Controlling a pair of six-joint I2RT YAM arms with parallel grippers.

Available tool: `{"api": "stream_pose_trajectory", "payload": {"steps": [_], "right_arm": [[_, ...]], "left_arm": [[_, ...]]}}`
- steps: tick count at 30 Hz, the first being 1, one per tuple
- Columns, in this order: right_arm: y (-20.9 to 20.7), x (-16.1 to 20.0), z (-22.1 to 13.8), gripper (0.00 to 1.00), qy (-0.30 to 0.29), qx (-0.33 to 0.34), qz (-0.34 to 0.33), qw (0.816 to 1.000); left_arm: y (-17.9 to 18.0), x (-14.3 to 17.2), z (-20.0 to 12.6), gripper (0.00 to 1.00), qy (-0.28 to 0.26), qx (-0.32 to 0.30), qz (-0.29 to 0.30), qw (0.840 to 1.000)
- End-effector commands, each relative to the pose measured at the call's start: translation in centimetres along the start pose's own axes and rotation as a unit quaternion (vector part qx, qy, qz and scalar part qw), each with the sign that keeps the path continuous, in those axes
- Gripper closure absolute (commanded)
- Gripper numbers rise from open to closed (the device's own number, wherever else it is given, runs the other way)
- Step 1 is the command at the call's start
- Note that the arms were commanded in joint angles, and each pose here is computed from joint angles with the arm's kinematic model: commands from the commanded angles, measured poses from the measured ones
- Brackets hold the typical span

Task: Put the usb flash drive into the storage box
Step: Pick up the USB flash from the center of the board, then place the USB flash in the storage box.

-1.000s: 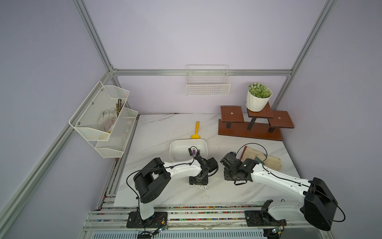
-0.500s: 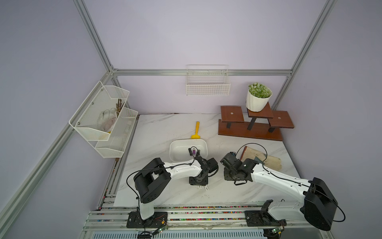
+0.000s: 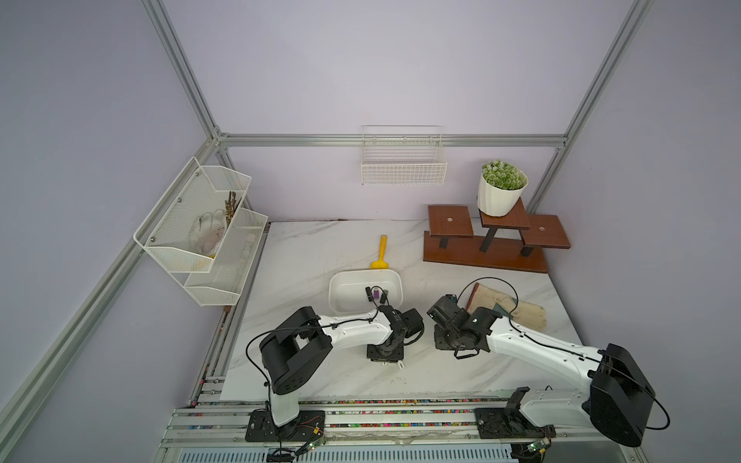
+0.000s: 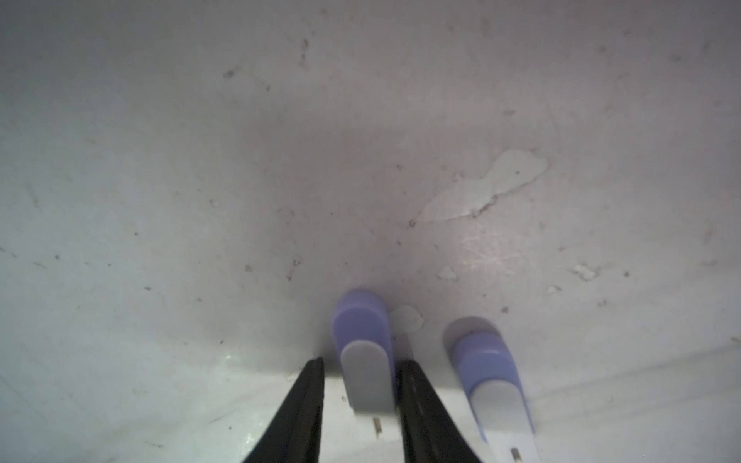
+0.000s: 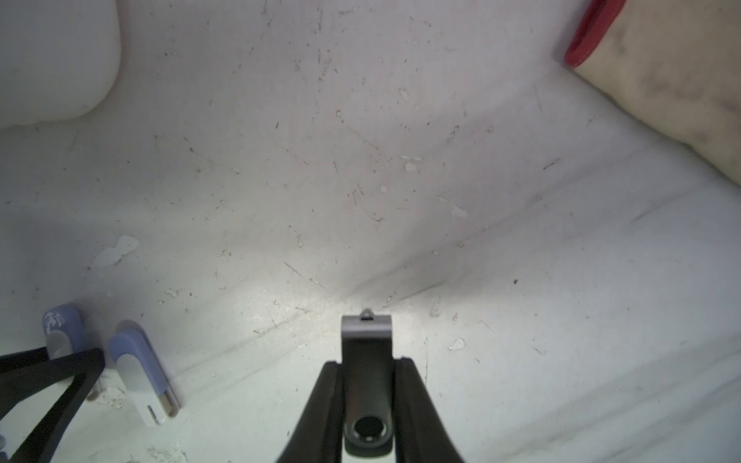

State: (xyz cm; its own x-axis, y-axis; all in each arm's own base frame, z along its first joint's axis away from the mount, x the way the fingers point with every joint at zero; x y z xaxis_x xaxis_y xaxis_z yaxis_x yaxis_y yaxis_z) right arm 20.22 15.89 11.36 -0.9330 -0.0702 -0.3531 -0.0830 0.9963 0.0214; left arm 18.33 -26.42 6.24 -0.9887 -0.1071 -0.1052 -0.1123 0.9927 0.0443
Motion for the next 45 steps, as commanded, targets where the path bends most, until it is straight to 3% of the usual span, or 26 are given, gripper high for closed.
{"api": "stream_pose_trajectory", "payload": {"steps": [1, 14, 18, 24, 29, 33, 38, 45], "right_arm": [[-0.1, 0.0, 0.3, 1.00, 0.002, 0.003, -0.003, 1.000], [0.1, -0.6, 0.0, 1.00, -0.004, 0.002, -0.006, 1.000], [0.6, -1.3, -0.2, 1.00, -0.010, -0.001, -0.011, 1.000], [1.2, -2.5, -0.4, 1.00, -0.017, 0.000, -0.018, 1.000], [1.8, -3.7, -0.9, 1.00, -0.029, -0.006, -0.018, 0.999], [3.1, -5.8, -2.0, 1.00, -0.052, -0.023, -0.021, 0.998], [6.7, -10.0, -3.2, 1.00, -0.082, -0.066, -0.043, 0.994], [14.4, -16.5, -2.2, 1.00, -0.088, -0.147, -0.087, 0.981]], "left_arm": [[0.2, 0.2, -0.5, 0.67, -0.003, 0.005, -0.009, 1.000], [0.3, 0.4, -0.4, 1.00, 0.000, 0.006, -0.003, 1.000], [0.6, 0.2, -1.6, 1.00, -0.004, 0.004, 0.004, 1.000], [2.1, -1.5, -6.1, 1.00, -0.024, 0.013, 0.010, 1.000], [4.4, -4.7, -10.6, 1.00, -0.062, 0.037, -0.002, 0.997], [7.2, -8.0, -11.9, 1.00, -0.084, 0.028, -0.020, 0.996], [9.7, -11.6, -12.3, 1.00, -0.098, 0.020, -0.033, 0.994], [12.3, -14.9, -12.8, 1.00, -0.109, 0.027, -0.057, 0.992]]}}
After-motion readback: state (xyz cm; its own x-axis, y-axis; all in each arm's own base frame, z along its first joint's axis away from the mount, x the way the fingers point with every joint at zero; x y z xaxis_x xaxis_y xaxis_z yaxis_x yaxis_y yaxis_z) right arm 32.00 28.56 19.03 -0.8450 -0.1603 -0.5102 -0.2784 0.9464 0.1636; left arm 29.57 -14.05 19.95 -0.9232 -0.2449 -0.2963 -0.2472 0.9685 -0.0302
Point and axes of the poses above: each gripper's point midway between its finger pads, its own z axis out along the fingers, its own y axis along the line the jaws close on, x = y × z, the point moved 4 cm from there along -z, back along the fingers, and after that the axes turned 7 degrees about -z, right-handed, at the moved point
